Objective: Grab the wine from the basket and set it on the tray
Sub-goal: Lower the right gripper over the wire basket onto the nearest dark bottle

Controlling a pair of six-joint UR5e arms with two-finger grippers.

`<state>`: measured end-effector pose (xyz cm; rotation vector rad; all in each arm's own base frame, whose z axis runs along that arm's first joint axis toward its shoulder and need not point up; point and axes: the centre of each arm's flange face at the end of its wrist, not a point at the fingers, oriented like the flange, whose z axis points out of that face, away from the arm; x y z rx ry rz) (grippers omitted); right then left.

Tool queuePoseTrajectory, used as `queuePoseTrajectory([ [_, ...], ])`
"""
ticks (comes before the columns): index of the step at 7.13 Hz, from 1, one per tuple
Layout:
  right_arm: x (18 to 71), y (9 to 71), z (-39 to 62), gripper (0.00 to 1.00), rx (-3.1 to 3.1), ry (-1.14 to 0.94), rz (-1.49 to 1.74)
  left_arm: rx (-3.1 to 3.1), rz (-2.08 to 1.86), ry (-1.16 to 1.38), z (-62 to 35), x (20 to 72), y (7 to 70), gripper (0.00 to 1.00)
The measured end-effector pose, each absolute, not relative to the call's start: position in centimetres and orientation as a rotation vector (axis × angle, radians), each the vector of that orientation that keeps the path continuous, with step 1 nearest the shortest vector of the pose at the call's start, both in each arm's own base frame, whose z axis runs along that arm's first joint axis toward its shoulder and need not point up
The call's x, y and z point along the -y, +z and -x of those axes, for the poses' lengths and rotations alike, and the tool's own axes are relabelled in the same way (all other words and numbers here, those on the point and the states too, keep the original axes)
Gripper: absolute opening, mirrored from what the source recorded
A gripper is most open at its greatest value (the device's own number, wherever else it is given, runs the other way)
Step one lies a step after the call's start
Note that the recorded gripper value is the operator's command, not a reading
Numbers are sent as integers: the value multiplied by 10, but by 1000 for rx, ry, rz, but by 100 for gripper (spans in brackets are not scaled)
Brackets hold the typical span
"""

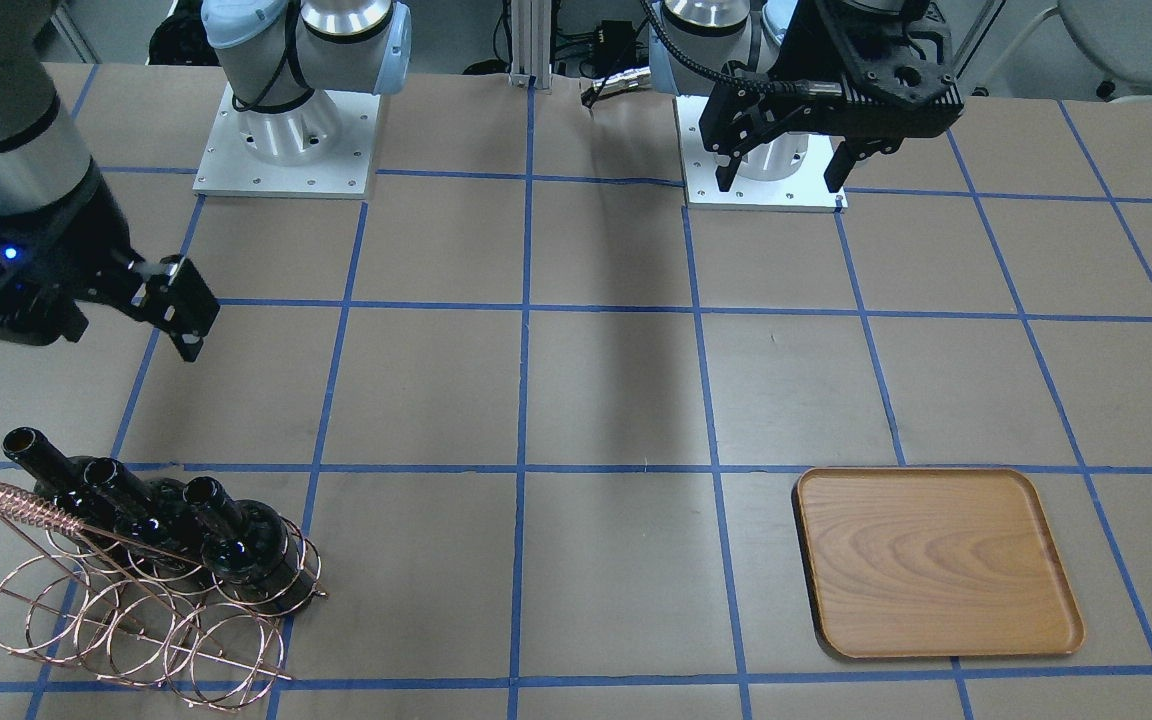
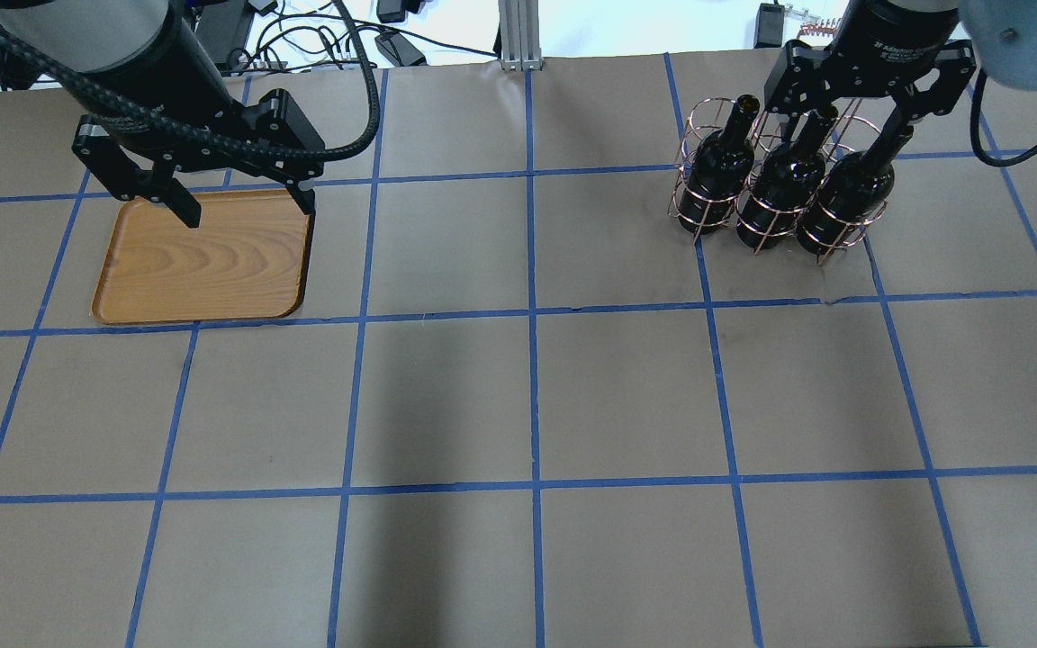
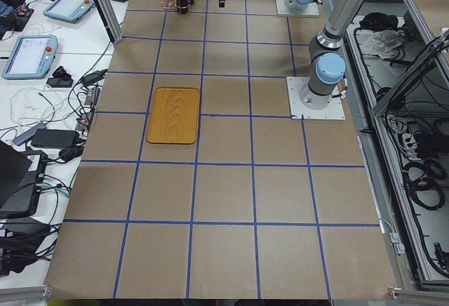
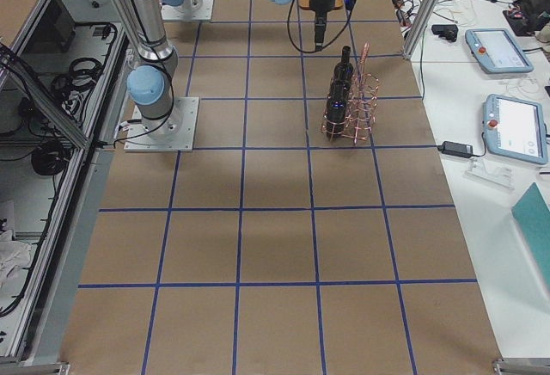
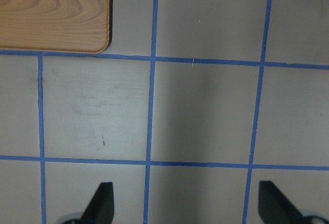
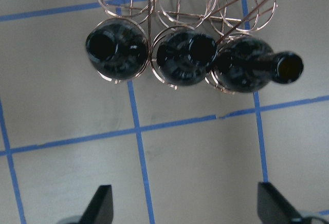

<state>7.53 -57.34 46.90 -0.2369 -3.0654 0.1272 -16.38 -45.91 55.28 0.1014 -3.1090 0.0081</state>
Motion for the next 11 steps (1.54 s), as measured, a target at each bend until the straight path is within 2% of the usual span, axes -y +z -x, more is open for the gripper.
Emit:
queuePoseTrajectory([
  [2,604,434,-61,98,3067,141,258,3110,-102,7,163,459,553,100],
  [3,615,422,-58,88,3067,153,263,3111,-102,7,164,459,553,100],
  [6,634,406,-58,87,3083,181,263,3111,-100,6,164,459,553,100],
  [8,637,400,-57,83,3086,172,258,3111,-100,6,164,459,553,100],
  [11,640,395,-52,67,3084,161,266,3110,-100,8,164,459,553,100],
])
